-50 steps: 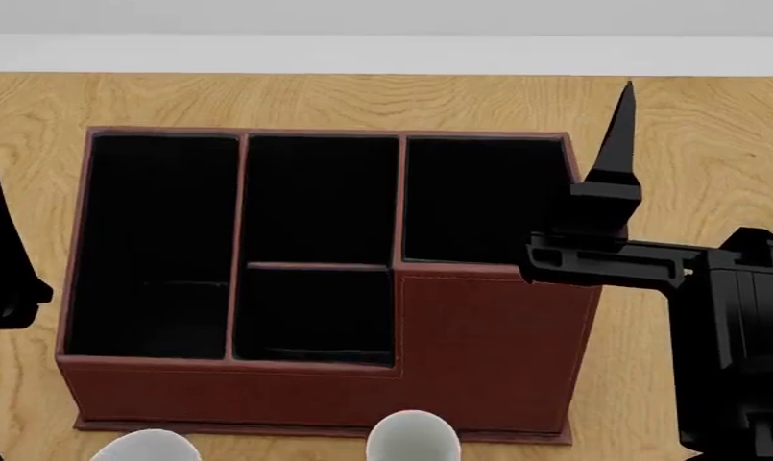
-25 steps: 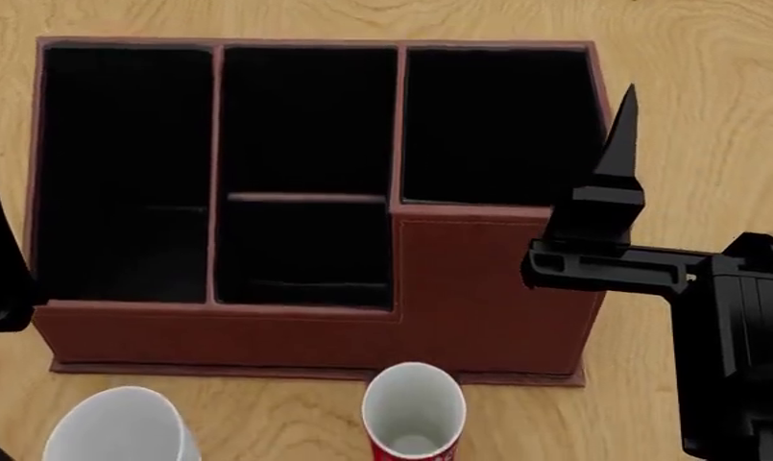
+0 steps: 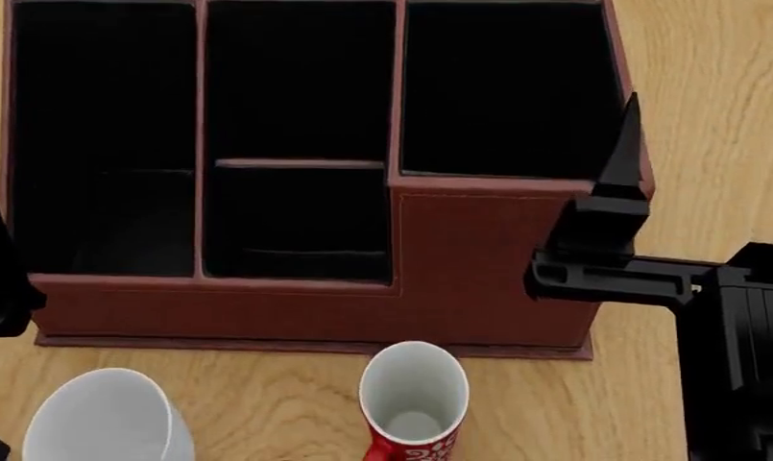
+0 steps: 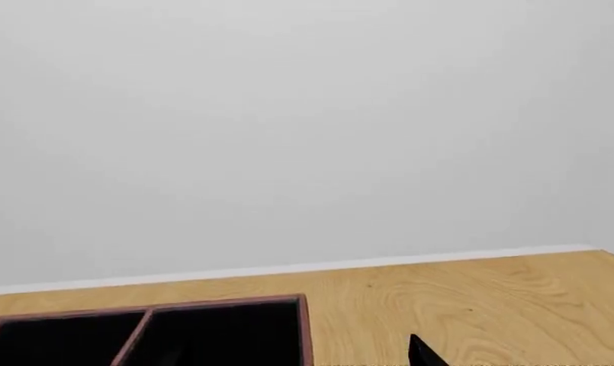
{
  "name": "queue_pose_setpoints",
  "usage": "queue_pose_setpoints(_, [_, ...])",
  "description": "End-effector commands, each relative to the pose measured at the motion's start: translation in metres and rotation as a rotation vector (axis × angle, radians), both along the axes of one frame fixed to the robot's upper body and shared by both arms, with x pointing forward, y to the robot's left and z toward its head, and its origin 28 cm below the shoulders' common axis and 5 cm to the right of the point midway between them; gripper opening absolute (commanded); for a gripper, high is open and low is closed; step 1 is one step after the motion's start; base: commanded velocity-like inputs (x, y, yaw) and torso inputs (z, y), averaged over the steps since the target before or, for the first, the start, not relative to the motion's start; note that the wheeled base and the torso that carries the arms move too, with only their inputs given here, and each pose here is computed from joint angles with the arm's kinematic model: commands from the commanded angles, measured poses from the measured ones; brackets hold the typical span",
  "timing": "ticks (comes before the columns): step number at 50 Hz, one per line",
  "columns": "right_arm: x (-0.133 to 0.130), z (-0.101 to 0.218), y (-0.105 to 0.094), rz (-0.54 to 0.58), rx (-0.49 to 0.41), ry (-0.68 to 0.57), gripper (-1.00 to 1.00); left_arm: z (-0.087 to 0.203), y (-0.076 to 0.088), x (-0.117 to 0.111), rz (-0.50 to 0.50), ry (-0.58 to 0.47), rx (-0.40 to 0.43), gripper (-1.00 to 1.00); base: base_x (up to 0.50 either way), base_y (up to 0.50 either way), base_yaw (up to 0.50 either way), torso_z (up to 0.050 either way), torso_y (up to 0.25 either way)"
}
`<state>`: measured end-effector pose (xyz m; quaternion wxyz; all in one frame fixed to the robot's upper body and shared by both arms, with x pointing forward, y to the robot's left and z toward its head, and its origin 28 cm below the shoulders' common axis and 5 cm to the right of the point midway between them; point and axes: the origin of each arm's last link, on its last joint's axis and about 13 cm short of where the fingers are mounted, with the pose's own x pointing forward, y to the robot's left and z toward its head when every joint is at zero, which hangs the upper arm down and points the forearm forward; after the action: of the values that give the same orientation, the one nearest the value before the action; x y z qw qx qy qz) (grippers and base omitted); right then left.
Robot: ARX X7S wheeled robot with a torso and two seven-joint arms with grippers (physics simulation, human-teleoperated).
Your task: Pick up the white mug and place it to the right of the caddy.
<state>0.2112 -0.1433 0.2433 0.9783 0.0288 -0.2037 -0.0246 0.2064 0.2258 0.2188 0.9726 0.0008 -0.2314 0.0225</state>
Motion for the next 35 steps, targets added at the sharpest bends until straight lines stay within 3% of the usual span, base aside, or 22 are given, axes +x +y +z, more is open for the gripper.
queue_pose_setpoints(1, [-0.004, -0.001, -0.002, 0.000, 0.006, 0.008, 1.00, 0.000, 0.000, -0.002, 0.004, 0.000, -0.003, 1.00, 0.00, 0.00, 0.00, 0.000, 0.000])
queue_pose_setpoints(13, [-0.024, 0.005, 0.000, 0.004, -0.054, 0.014, 1.00, 0.002, 0.001, -0.013, 0.037, 0.004, -0.011, 1.00, 0.00, 0.00, 0.00, 0.000, 0.000])
queue_pose_setpoints(25, [-0.044, 0.000, 0.019, 0.173, -0.094, 0.083, 1.00, 0.004, 0.009, -0.037, 0.116, -0.003, -0.007, 1.00, 0.00, 0.00, 0.00, 0.000, 0.000])
queue_pose_setpoints(35, [-0.043, -0.007, 0.037, 0.303, -0.143, 0.150, 1.00, 0.017, 0.029, -0.072, 0.280, -0.050, -0.006, 1.00, 0.00, 0.00, 0.00, 0.000, 0.000])
